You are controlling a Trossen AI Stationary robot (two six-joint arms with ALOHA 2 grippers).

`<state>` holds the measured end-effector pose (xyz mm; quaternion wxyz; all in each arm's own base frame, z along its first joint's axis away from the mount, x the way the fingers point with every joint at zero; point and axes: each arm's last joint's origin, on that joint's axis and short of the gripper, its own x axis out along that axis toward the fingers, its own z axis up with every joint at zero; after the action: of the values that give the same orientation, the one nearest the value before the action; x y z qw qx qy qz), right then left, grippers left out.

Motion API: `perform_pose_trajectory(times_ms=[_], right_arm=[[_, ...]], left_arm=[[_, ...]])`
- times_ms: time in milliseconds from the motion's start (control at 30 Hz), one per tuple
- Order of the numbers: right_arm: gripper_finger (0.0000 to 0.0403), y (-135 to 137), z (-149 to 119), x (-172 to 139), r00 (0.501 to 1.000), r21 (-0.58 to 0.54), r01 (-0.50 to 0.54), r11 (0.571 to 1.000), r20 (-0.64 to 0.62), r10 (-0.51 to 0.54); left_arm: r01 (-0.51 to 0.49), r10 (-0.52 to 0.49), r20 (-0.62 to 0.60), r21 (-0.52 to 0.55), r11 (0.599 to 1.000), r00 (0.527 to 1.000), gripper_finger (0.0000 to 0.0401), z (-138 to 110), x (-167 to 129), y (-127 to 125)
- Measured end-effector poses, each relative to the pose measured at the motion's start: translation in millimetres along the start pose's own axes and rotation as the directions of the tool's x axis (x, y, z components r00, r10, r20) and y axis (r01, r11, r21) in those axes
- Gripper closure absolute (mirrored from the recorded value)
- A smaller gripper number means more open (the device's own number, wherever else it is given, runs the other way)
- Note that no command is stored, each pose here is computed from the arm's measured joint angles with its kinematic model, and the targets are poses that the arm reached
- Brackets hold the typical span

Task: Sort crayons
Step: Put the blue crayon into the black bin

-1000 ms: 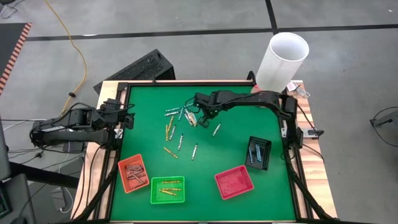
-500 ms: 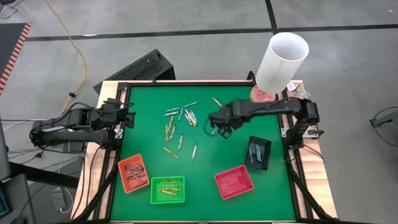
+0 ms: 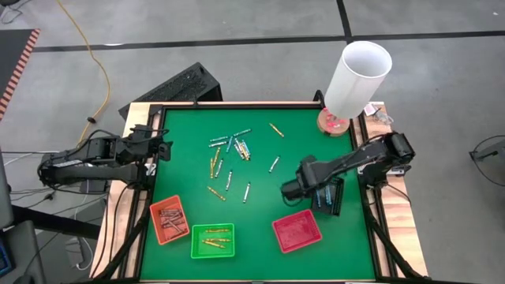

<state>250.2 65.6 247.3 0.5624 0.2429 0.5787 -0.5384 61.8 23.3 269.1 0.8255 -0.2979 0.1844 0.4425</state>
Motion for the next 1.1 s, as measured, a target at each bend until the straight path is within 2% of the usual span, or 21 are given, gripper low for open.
perform_pose_trajectory(times_ms=[133, 267, 567, 700, 833, 1000, 1100], right_arm=[[0.0403, -7.5, -18.6, 3.2, 0.999, 0.101, 0.025, 0.995, -0.026, -0.023], [0.0403, -7.5, -35.7, 4.4, 0.999, 0.162, 0.007, 0.987, -0.034, -0.002], [0.0403, 3.8, -48.6, 34.2, 0.997, 0.189, -0.064, 0.98, -0.036, 0.072], [0.0403, 3.3, -45.5, 42.6, 0.997, 0.188, -0.047, 0.981, -0.045, 0.056], [0.0403, 6.0, -43.0, 45.3, 0.995, 0.189, -0.071, 0.979, -0.051, 0.082], [0.0403, 7.6, -42.3, 45.1, 0.994, 0.182, -0.086, 0.98, -0.055, 0.097], [0.0403, 7.5, -42.2, 45.1, 0.994, 0.182, -0.085, 0.98, -0.054, 0.096]], left_arm=[[-0.003, 0.003, 0.003, -0.002, 1.0, 1.0, 0.0178, 0.1, 0.0, 0.0], [-0.013, 0.013, 0.016, -0.016, 1.0, 1.0, 0.0178, 0.5, 0.0, 0.3], [-0.016, 0.015, 0.018, 0.028, 1.0, 1.0, 0.0178, 0.5, 0.0, 0.4], [-0.017, 0.017, 0.021, 0.022, 1.0, 1.0, 0.0178, 0.6, 0.0, 0.5], [0.004, -0.007, 0.042, 0.078, 0.997, 0.999, 0.0178, 2.9, 0.0, -2.3], [0.091, -0.122, 0.137, 0.215, 0.972, 0.983, 0.0178, 12.8, -3.4, -13.2], [0.097, -0.146, 0.207, 0.23, 0.968, 0.967, 0.0178, 17.6, -7.5, -14.9]])
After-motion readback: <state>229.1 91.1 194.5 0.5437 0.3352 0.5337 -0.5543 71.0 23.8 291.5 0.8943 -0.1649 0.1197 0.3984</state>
